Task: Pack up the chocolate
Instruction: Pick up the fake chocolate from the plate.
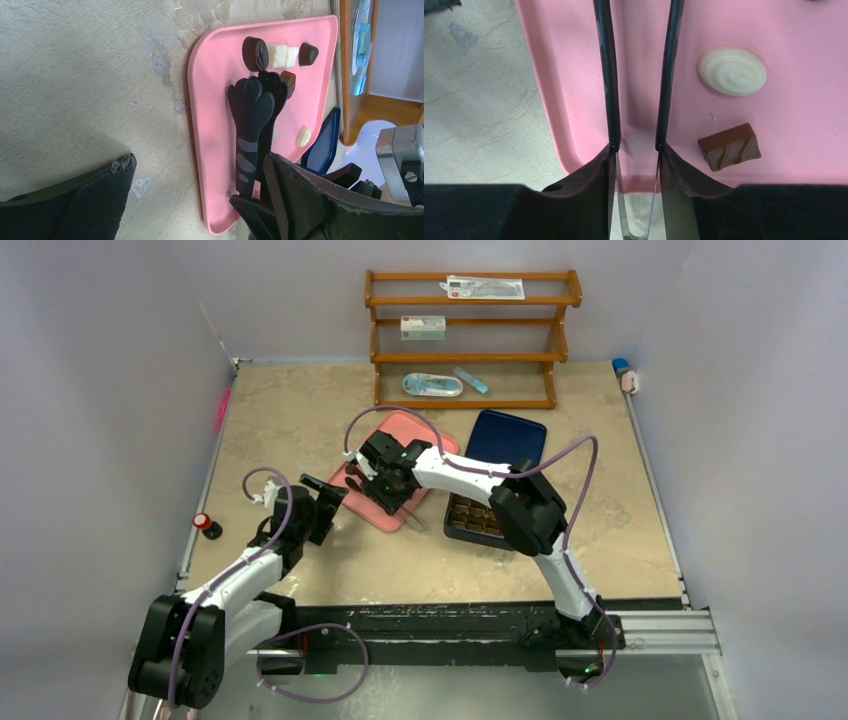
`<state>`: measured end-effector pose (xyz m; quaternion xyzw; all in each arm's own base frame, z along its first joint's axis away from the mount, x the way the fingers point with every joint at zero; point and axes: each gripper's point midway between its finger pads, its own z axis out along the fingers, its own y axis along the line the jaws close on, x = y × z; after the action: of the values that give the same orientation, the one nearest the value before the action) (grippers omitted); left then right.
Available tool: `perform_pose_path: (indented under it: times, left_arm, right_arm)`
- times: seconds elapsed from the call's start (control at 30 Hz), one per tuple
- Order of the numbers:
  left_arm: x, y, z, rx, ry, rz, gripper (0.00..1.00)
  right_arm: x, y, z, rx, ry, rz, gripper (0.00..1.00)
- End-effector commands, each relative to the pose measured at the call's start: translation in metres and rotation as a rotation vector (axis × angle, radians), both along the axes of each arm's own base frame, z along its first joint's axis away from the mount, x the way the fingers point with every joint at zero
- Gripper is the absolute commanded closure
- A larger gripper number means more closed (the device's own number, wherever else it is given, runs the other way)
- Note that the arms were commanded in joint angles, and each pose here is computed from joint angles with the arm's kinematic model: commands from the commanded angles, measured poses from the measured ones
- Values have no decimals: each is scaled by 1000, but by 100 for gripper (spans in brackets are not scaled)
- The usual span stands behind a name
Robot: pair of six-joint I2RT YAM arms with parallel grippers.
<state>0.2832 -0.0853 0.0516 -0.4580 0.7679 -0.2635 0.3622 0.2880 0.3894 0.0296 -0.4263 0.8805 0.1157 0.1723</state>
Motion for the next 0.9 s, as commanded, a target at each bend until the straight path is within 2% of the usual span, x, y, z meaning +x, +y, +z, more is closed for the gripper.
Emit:
perform_pose_path:
  times: [0.0, 0.27, 0.87]
  left_arm:
    - [2, 6, 4, 14, -4, 15, 0]
    - [2, 7, 3, 14, -2, 19, 0]
    - [2, 6, -1, 4, 4, 14, 0]
  right_arm:
    - [7, 8, 12, 21, -12, 16, 61]
    - [12, 8, 11, 5, -19, 6, 55]
    - [17, -5, 5, -35, -23, -39, 54]
